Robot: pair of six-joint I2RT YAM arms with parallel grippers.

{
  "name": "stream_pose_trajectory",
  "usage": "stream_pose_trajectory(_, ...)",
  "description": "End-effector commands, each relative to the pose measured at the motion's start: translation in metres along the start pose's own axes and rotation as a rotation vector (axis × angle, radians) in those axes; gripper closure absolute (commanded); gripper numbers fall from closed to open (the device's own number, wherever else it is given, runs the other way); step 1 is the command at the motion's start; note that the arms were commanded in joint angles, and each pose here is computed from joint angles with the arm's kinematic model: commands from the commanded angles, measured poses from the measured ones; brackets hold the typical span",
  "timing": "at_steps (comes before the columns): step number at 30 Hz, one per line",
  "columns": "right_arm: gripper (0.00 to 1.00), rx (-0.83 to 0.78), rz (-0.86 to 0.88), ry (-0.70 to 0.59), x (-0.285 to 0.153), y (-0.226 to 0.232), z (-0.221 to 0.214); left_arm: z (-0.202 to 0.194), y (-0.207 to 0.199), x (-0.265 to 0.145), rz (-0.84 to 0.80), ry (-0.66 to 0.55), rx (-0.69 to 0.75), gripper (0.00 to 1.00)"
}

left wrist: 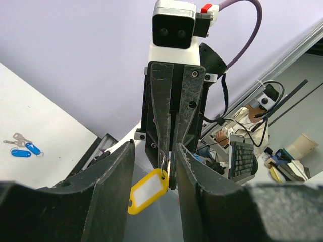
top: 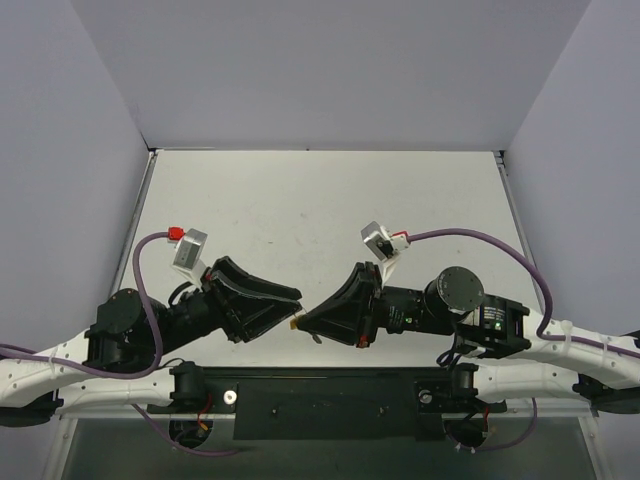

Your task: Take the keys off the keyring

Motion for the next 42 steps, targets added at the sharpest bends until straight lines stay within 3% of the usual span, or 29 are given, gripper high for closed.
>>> stream_pose_trajectory(1,1.00,-0.013,0.053,-0.096,-0.004,0.012,0.016,0.010,-0.013,0.002,-0.059,-0.045,-0.020,0.53)
stream_pose_trajectory(26,1.00,-0.013,0.054,-0.101,-0.004,0.013,0.016,0.002,-0.012,0.010,-0.065,-0.008,-0.037,0.75)
stream_pose_trajectory(31,1.00,-0.015,0.051,-0.102,-0.005,0.013,0.016,0.000,-0.011,0.010,-0.065,-0.002,-0.034,0.84)
stream_pose_trajectory(35,1.00,-0.012,0.050,-0.098,-0.004,0.012,0.015,0.000,-0.012,0.011,-0.072,0.006,-0.031,1.00)
stream_pose_trajectory(42,1.00,-0.015,0.039,-0.080,-0.005,0.012,0.014,-0.004,-0.017,0.010,-0.072,0.093,0.002,1.00)
Point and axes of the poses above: each gripper's point midway between its finger pads, its own x axis out along the fingers, its own y axis along the line the jaws close on, z = x × y, the point moved 8 cm from there along -x, back along the fingers, and after that the axes turned 2 degrees about -x, right-handed, at the moved point
